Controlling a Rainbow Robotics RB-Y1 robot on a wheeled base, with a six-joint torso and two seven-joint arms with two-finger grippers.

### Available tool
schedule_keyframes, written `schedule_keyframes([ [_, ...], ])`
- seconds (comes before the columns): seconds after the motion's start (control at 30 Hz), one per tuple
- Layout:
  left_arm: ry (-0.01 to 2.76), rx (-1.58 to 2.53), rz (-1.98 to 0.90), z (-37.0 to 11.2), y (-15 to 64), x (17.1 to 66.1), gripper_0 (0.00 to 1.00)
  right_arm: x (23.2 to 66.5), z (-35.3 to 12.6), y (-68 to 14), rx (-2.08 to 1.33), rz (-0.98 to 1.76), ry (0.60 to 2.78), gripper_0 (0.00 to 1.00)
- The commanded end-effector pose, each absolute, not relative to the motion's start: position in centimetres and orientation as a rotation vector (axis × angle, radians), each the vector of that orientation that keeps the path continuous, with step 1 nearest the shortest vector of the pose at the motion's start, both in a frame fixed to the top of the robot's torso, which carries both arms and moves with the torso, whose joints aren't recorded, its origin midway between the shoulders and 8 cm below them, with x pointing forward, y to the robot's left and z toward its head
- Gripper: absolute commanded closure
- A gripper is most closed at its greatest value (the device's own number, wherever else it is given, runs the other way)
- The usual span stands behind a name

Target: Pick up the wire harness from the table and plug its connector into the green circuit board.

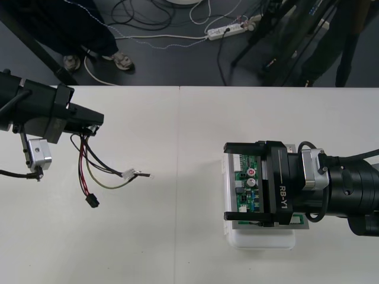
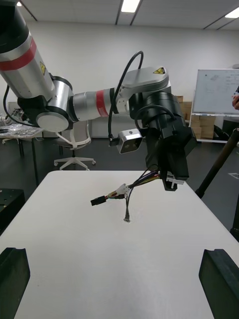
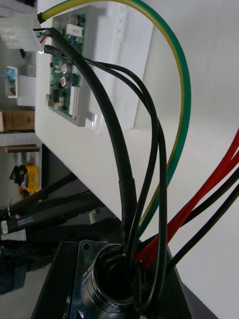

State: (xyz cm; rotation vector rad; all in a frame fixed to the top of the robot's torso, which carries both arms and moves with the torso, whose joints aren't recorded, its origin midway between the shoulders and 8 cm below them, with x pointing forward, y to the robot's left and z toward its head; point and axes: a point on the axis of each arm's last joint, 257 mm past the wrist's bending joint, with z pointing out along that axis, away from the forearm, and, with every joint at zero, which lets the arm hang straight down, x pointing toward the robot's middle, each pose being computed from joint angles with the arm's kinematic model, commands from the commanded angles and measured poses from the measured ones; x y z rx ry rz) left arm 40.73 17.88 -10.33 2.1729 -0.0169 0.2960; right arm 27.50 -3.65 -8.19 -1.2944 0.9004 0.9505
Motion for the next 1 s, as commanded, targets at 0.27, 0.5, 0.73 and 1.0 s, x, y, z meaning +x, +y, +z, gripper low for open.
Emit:
schedule_keyframes([
  [0.27, -0.023, 1.969, 0.302, -9.0, 15.6, 39.4, 1.00, 27.0, -7.5, -4.2, -1.301, 0.941, 0.891, 0.00],
  [0.5, -0.014, 1.845, 0.264, -7.5, 13.6, 38.8, 1.00, 27.0, -7.5, -4.2, -1.301, 0.941, 0.891, 0.00],
  [0.73, 0.019, 1.748, 0.178, -7.0, 12.5, 37.4, 1.00, 27.0, -7.5, -4.2, -1.301, 0.941, 0.891, 0.00],
  [1.0, 0.060, 1.672, 0.086, -6.9, 11.9, 35.9, 1.00, 27.0, -7.5, -4.2, -1.301, 0.941, 0.891, 0.00],
])
